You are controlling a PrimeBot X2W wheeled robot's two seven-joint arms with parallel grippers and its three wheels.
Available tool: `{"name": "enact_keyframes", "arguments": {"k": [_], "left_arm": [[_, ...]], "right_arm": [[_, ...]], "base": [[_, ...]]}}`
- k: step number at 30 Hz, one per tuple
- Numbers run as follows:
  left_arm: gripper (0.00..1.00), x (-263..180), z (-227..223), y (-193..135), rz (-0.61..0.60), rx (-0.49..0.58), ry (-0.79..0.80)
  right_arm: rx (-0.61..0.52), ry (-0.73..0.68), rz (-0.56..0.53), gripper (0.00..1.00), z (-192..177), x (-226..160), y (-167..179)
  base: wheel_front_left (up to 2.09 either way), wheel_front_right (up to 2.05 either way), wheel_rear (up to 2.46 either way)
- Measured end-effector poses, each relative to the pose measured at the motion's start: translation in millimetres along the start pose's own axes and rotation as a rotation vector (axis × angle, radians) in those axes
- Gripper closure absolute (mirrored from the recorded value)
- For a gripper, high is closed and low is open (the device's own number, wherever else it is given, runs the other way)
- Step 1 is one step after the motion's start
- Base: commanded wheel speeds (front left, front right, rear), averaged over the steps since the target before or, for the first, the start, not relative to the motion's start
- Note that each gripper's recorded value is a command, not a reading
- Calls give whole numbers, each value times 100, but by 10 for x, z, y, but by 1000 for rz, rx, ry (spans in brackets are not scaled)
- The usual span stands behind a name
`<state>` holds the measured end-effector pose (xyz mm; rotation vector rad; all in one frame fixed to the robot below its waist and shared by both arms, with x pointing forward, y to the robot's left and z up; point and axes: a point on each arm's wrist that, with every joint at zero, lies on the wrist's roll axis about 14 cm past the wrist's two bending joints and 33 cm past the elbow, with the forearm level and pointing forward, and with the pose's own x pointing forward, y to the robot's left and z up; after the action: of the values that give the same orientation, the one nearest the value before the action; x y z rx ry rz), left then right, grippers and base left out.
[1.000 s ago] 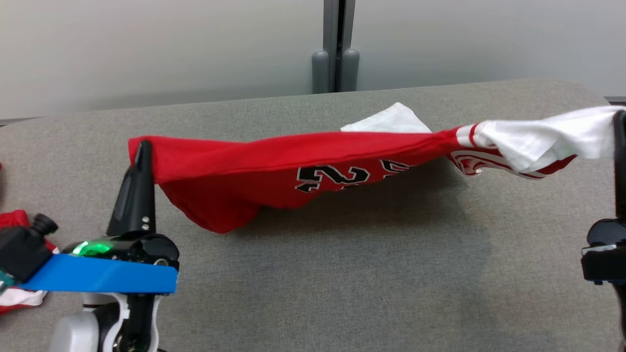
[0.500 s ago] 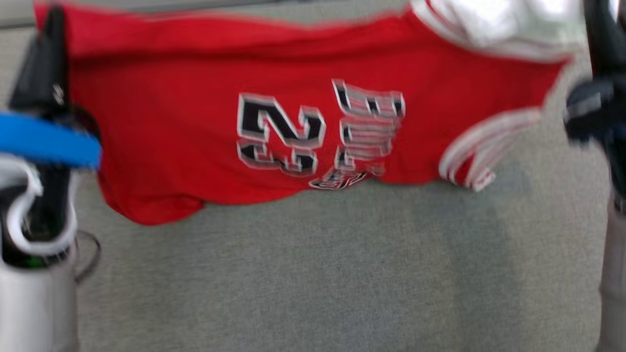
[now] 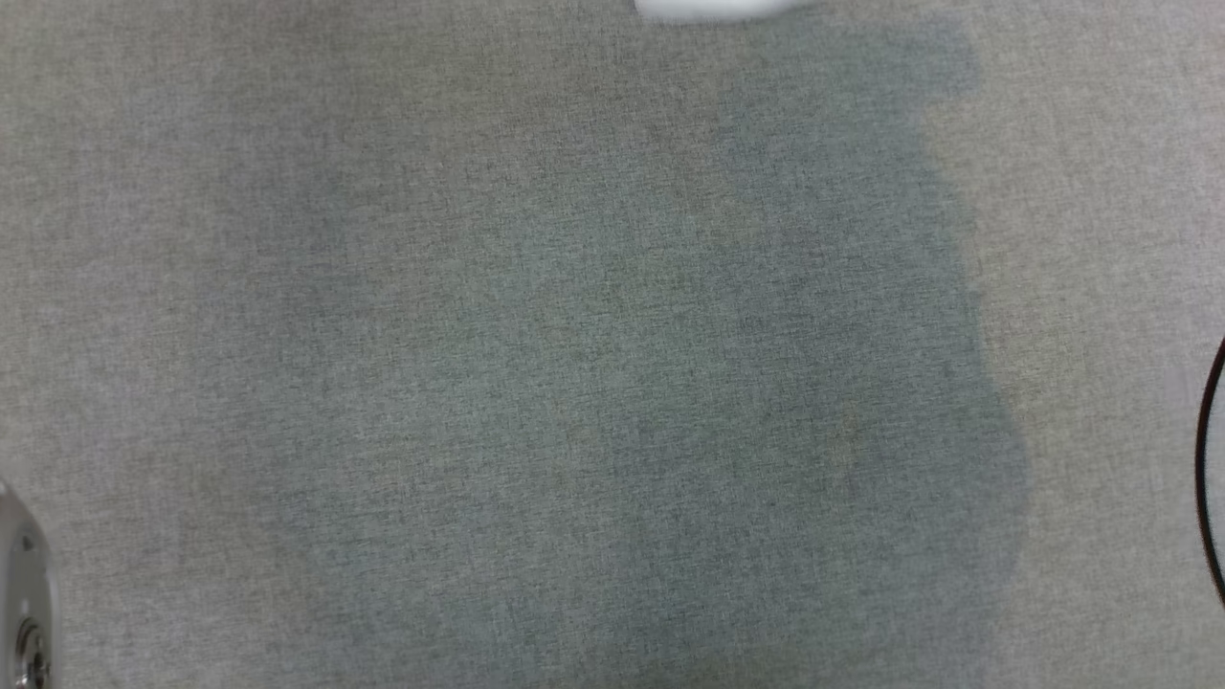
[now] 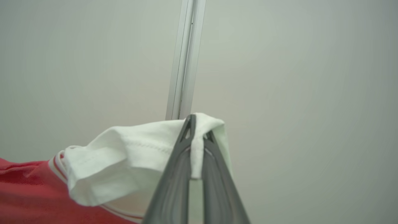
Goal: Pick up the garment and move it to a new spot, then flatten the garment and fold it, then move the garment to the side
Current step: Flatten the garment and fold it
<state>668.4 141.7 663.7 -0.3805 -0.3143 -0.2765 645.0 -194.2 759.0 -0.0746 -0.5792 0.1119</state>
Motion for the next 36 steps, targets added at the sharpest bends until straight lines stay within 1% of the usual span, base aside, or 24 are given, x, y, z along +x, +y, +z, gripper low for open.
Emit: {"name": "enact_keyframes", "arguments": {"k": [2,4,6,8,11,14,16,18,19,23,25,27,36], "left_arm": [[100,65,55,-31,-8,-18,-34],[100,80,-65,-18,-8,-31,-20],[100,63,-254,43,1,-33,11],[100,-18,-500,122,19,-26,54],[100,-242,-943,251,51,-16,132],[100,-621,-1474,299,78,-30,252],[100,-936,-1791,317,112,-62,341],[100,-1224,-2012,364,150,-72,416],[100,-1351,-2092,400,167,-68,453],[100,-1945,-2379,417,218,-70,619],[100,-2081,-2342,384,238,-90,620],[100,-2214,-2289,329,265,-133,615],[100,-2868,-2090,174,269,-141,691]], "right_arm": [[-28,-40,8,100,73,58,-10],[-41,-41,12,100,11,50,-30],[-45,1,6,100,-178,3,-79],[-26,80,-7,100,-484,-132,-121],[31,264,-45,100,-1130,-556,-172],[117,467,-92,100,-1718,-1139,-133],[191,576,-132,100,-1980,-1516,-88],[240,672,-158,100,-2153,-1851,-49],[244,708,-161,100,-2201,-1989,-43],[272,839,-171,100,-2268,-2474,1],[256,884,-163,100,-2224,-2660,-18],[258,916,-158,100,-2148,-2807,-6],[281,1058,-184,100,-1698,-3502,-4]], "base": [[0,0,0],[0,0,0],[0,0,0],[0,0,0],[0,0,0],[0,0,0],[0,0,0],[0,0,0],[0,0,0],[0,0,0],[0,0,0],[0,0,0],[0,0,0]]}}
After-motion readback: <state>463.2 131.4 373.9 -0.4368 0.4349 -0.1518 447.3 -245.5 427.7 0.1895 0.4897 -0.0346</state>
